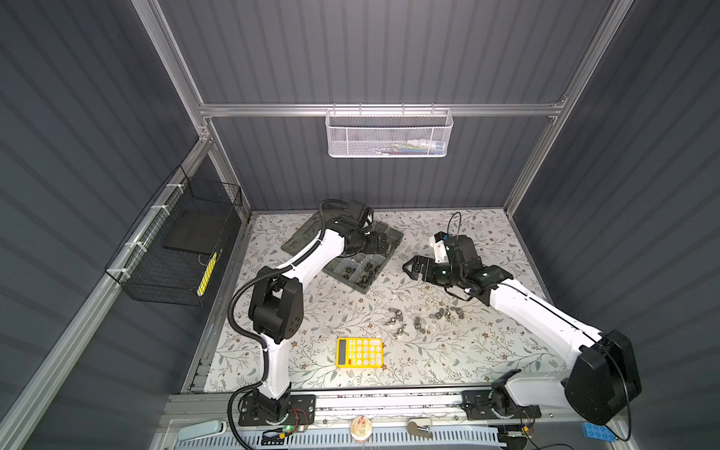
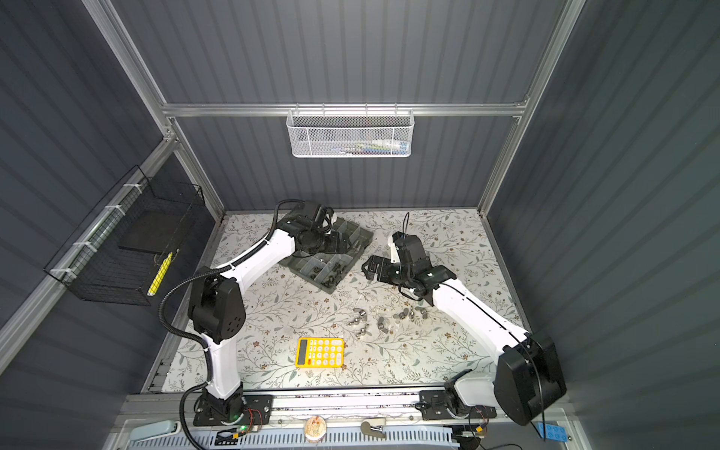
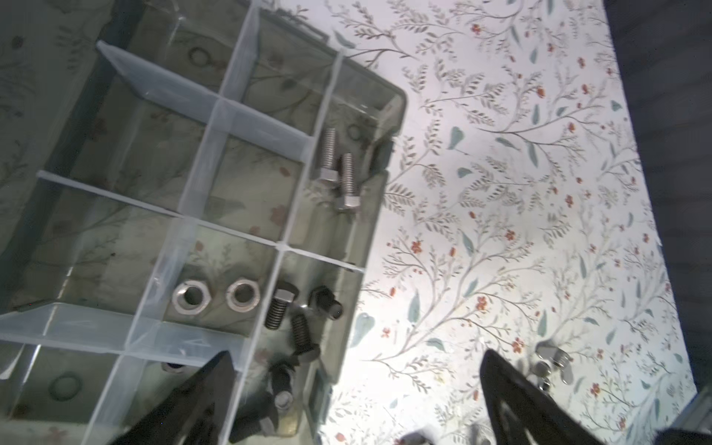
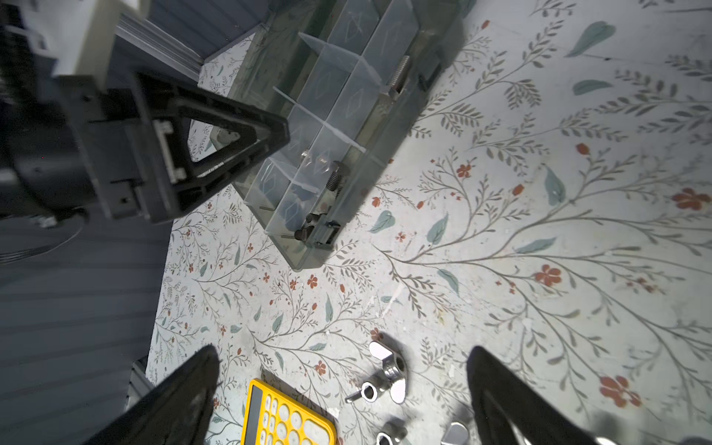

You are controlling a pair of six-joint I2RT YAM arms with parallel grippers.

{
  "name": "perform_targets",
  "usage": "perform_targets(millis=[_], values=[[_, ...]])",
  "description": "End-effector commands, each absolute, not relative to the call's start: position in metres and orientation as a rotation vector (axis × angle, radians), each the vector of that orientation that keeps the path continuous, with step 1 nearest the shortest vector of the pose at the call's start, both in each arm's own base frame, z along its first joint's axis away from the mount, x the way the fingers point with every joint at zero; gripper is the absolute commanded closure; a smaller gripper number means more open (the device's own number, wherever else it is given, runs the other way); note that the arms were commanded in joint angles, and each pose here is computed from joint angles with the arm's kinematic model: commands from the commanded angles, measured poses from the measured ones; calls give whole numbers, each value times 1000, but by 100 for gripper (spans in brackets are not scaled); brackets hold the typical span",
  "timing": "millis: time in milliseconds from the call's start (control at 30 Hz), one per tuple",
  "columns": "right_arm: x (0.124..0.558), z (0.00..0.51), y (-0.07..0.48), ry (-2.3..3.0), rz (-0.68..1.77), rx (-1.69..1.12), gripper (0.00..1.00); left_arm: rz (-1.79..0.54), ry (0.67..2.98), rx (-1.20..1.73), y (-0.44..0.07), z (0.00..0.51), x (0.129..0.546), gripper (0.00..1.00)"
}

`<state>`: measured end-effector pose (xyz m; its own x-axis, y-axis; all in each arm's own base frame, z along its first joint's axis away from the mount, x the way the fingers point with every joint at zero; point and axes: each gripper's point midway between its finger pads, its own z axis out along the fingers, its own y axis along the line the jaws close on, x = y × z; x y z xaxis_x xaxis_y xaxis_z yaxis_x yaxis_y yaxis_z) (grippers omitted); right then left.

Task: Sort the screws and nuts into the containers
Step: 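Open the left gripper over the compartment while the right gripper nears the wing nuts, then lower the right gripper and close it on a silver wing nut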

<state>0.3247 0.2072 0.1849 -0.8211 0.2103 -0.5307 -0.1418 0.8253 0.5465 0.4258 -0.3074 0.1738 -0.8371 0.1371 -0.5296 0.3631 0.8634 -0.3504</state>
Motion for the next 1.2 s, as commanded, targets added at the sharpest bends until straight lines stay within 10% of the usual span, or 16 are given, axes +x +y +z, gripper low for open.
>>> perform_targets(millis=[0,533,1167], values=[[313,166,177,2484,635,120,1,-637,2501,399,-317,196,409,0],[270,76,70,2766,219,453,17,-925,2486,562,-395,181,316,0],[271,29,59,2899,65,458,47,-1024,2515,615,-405,167,297,0]])
